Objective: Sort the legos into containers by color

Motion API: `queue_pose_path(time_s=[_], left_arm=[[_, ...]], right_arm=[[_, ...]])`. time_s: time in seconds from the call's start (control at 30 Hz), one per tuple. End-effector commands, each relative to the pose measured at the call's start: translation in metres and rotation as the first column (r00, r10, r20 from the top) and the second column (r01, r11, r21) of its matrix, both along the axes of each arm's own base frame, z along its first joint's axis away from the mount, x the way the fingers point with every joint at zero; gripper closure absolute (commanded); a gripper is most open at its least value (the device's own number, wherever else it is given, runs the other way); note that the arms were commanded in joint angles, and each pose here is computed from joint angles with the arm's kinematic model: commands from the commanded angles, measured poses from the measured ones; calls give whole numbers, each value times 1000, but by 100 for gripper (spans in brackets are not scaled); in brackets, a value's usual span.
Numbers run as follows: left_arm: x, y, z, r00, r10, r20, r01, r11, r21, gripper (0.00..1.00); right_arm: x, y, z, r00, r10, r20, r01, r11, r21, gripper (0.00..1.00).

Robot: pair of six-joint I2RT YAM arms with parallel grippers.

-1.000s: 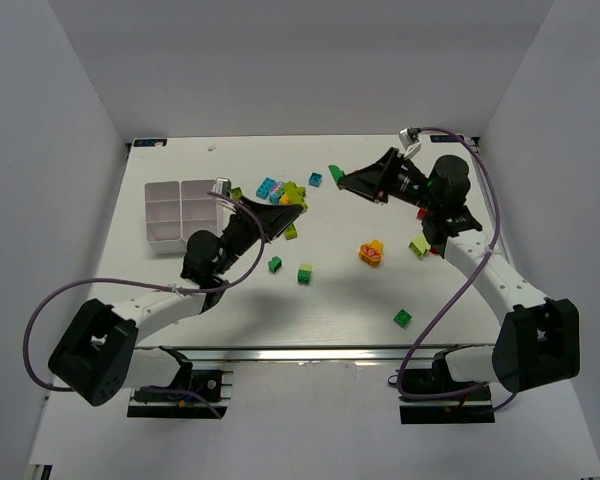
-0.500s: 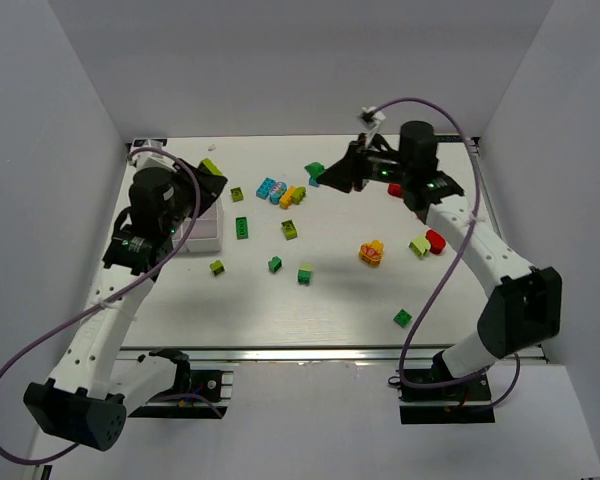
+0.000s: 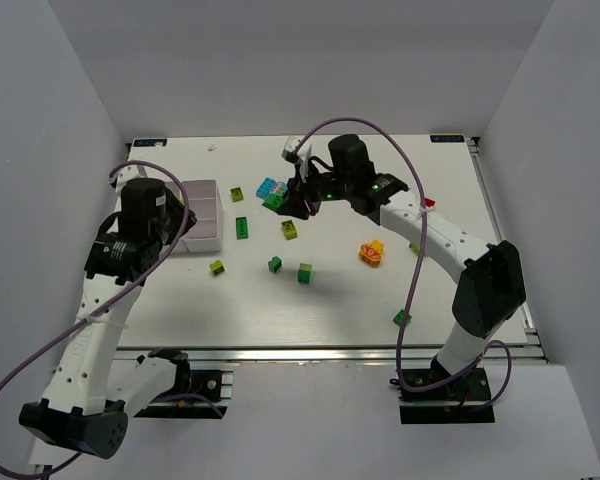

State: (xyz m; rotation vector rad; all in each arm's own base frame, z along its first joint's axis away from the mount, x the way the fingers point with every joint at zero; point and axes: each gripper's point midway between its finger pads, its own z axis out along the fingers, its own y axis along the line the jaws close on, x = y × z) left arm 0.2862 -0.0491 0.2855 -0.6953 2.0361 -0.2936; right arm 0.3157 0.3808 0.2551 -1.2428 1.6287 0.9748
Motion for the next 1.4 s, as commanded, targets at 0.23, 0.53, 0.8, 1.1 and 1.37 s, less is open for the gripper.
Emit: queue_pose_path(time_s=[0.23, 0.53, 0.8, 1.1, 1.37], left_arm=[[22, 29, -37, 992, -25, -125, 21, 999, -29, 100], [83, 35, -38, 990, -138, 40, 141, 881, -451, 100], [117, 38, -29, 988, -136, 80, 158, 849, -504, 100], [129, 49, -38, 995, 45, 89, 23, 761, -648, 100], [131, 69, -29, 978, 179, 103, -31, 617, -786, 100]], right_arm=[[11, 3, 26, 990, -14, 141, 11, 1000, 20, 100], [4, -5, 26, 990, -30, 140, 24, 999, 42, 100], [-2, -10, 24, 991, -50, 123, 42, 997, 67, 100], [2, -16, 25, 991, -76, 112, 67, 994, 83, 100], [-1, -21, 22, 991, -84, 104, 75, 993, 89, 100]])
